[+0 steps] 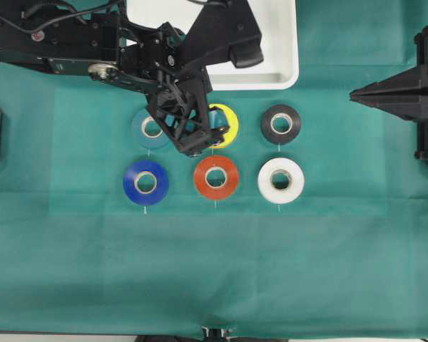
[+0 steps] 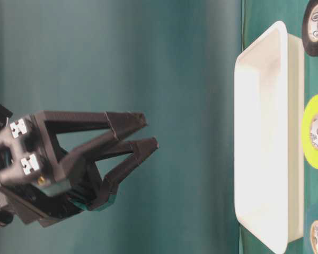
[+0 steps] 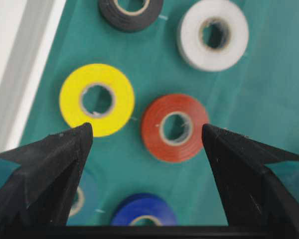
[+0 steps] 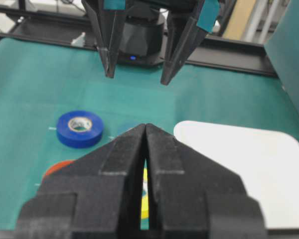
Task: Place the tape from the fixed location into the white case.
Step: 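Lower the open left gripper down onto the yellow tape roll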
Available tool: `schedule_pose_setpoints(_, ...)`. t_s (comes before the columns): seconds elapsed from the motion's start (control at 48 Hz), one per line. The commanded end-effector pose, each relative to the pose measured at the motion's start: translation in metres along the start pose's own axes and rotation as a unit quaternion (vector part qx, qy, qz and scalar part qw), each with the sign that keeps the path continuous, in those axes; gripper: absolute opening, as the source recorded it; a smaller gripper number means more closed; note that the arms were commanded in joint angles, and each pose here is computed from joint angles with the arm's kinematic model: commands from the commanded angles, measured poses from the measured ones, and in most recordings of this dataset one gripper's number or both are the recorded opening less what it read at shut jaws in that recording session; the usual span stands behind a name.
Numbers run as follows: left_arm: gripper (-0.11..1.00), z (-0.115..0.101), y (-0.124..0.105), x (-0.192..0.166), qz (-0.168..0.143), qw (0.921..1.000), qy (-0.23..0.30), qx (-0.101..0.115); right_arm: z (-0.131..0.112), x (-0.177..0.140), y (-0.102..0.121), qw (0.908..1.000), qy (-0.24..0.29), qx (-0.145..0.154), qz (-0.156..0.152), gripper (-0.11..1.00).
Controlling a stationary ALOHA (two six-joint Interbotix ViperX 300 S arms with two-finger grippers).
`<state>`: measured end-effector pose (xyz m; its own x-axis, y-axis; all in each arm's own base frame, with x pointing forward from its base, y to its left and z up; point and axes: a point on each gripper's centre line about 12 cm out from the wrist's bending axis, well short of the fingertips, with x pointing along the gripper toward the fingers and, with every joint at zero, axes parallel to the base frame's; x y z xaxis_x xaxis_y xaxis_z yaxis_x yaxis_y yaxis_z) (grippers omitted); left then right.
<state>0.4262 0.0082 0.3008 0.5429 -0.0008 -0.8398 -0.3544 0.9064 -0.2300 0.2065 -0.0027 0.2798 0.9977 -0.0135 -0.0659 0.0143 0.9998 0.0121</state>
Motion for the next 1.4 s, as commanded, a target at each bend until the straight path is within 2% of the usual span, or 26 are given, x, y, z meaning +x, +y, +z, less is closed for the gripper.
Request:
schedule_pose_setpoints(0.0,0.92,0.010,-0.006,-0.013,-0.010,0.9995,-0.020,-0.021,0.010,0.002,0.000,1.0000,-0.009,0.001,-0.001,0.00)
schedule_pose_setpoints(0.125,0.92,0.013,-0.009,-0.013,-0.012,0.9988,-0.021,-0.042,0.009,0.002,0.000,1.0000,-0.005,-0.001,-0.001,0.00)
schedule_pose_setpoints(0.271,0.92,0.013,-0.010,-0.011,-0.009,0.9987,-0.014,-0.047,0.009,0.002,-0.002,1.0000,-0.002,-0.001,-0.005,0.00)
schedule_pose_setpoints(0.876,0.92,0.006,-0.003,0.006,0.005,0.9989,0.002,-0.046,0.010,0.003,-0.003,1.0000,0.001,-0.001,-0.008,0.00)
schedule_pose_setpoints(1.084,0.92,-0.007,0.004,0.035,0.016,0.9985,0.022,-0.048,0.010,0.003,-0.003,1.0000,0.001,-0.002,-0.008,0.00)
schedule_pose_setpoints(1.376,0.92,-0.014,0.010,0.073,0.022,0.9981,0.033,-0.046,0.010,0.003,-0.003,1.0000,0.001,-0.002,-0.007,0.00)
